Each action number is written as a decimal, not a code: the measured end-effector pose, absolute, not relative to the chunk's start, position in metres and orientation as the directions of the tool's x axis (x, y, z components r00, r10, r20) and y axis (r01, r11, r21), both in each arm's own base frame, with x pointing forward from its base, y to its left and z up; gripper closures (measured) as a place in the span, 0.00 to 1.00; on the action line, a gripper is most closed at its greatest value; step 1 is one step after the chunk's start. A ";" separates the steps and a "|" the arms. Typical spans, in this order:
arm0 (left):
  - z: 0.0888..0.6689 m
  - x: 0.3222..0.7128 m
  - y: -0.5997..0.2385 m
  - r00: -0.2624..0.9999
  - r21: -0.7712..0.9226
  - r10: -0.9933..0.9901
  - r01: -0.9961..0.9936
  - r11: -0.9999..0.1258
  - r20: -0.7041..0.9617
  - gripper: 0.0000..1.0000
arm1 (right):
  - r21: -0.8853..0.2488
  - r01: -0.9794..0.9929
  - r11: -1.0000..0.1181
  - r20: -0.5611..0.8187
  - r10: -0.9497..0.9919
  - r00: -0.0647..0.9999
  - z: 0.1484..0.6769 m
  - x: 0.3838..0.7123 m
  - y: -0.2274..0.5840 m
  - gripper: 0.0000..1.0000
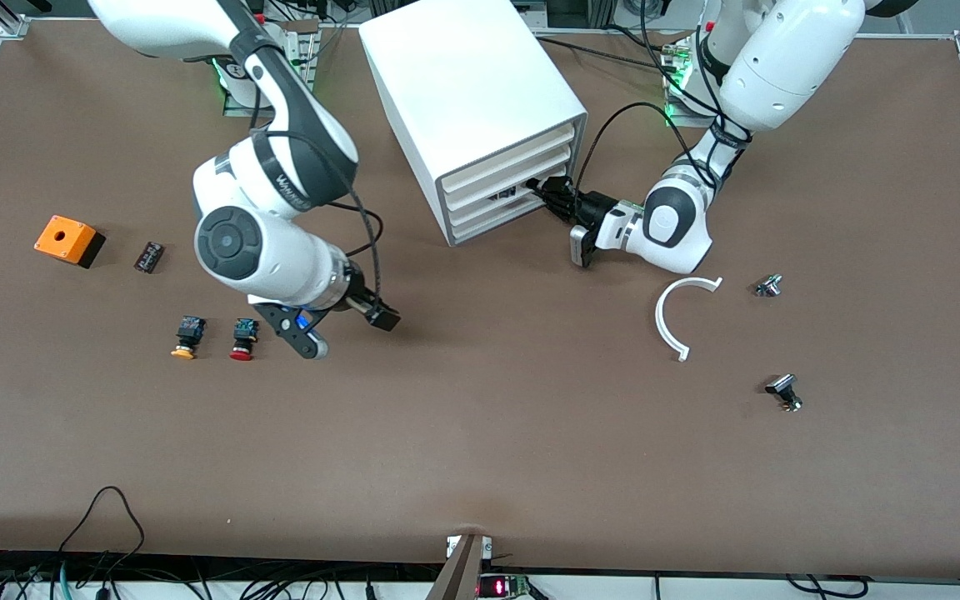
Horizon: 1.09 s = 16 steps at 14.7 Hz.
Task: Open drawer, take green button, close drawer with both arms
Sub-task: 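Reach the right gripper into the open drawer and grasp the green button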
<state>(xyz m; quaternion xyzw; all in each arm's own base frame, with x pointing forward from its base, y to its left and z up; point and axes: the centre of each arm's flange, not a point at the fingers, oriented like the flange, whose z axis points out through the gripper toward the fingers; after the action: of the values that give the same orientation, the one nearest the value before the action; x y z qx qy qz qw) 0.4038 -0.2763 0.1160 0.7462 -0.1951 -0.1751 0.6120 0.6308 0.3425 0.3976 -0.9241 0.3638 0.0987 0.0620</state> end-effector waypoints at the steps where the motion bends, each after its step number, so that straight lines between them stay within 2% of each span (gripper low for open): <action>1: 0.116 0.405 -0.275 0.864 0.981 -0.503 -0.078 -0.175 -0.021 0.85 | -0.047 -0.697 -0.715 -0.227 -0.672 0.705 0.400 0.631 0.349 0.02; 4: 0.118 0.419 -0.265 0.876 0.978 -0.483 -0.094 -0.185 -0.008 0.85 | -0.061 -0.734 -0.676 -0.226 -0.707 0.670 0.407 0.633 0.368 0.02; 10: 0.131 0.484 -0.222 0.890 0.954 -0.452 -0.182 -0.238 0.058 0.85 | -0.087 -0.797 -0.598 -0.236 -0.765 0.599 0.416 0.626 0.421 0.02; 16: 0.132 0.539 -0.187 0.898 0.932 -0.425 -0.246 -0.265 0.116 0.85 | -0.096 -0.839 -0.536 -0.251 -0.802 0.541 0.413 0.596 0.479 0.02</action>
<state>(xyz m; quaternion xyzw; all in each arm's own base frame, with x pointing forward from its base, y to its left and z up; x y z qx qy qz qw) 0.5389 -0.1875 0.1324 0.7915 -0.2120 -0.0786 0.5678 0.5959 0.4794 0.4134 -0.8719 0.4706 0.0882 0.1029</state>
